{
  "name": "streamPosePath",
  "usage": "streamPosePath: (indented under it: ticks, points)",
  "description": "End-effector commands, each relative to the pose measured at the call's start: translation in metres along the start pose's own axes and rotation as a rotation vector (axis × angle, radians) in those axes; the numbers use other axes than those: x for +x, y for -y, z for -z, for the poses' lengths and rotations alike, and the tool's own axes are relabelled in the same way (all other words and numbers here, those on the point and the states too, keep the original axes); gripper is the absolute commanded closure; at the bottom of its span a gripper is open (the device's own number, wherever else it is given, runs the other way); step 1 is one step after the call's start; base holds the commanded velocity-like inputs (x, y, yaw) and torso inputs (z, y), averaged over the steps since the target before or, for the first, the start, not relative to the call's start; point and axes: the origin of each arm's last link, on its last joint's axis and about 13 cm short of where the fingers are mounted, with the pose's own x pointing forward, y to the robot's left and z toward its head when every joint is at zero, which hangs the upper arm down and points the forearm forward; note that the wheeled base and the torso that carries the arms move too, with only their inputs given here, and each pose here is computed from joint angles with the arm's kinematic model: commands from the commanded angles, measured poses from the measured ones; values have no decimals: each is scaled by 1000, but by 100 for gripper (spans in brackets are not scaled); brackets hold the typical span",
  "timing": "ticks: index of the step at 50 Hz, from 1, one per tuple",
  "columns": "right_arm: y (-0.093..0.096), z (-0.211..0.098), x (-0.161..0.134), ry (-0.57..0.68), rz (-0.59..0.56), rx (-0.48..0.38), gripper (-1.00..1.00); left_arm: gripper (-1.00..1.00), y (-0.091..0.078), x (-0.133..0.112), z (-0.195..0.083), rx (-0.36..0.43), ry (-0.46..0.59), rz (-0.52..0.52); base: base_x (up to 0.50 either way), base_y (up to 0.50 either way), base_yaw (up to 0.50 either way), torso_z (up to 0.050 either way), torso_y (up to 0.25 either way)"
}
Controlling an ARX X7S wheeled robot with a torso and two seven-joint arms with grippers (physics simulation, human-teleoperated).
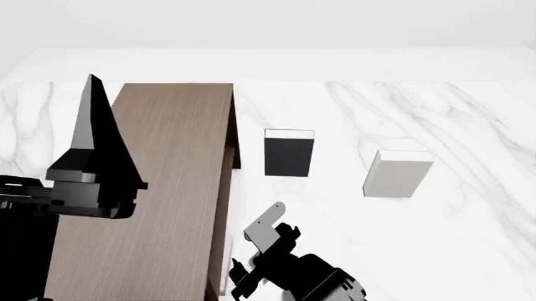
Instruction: Pick up the book on the right and place it under the cabinet shelf.
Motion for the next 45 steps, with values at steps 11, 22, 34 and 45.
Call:
streamPosePath:
  ticks: [11,22,34,45]
  points:
    - [-26,-2,3,-16,-179,61,-100,-100,0,0,0,-1,1,0,0,0,0,0,-1]
    - [-21,-5,5,-5,-156,64,-100,-100,1,0,0,-2,-1,3,0,0,0,0,-2]
    - [-2,-13,-4,19,-84,78,-100,-100,1,0,-1,-2,0,3,0,0,0,0,-2]
    - [17,-14,-15,37,-12,102,-100,-100,1,0,0,0,-1,6,-3,-7,-13,0,2]
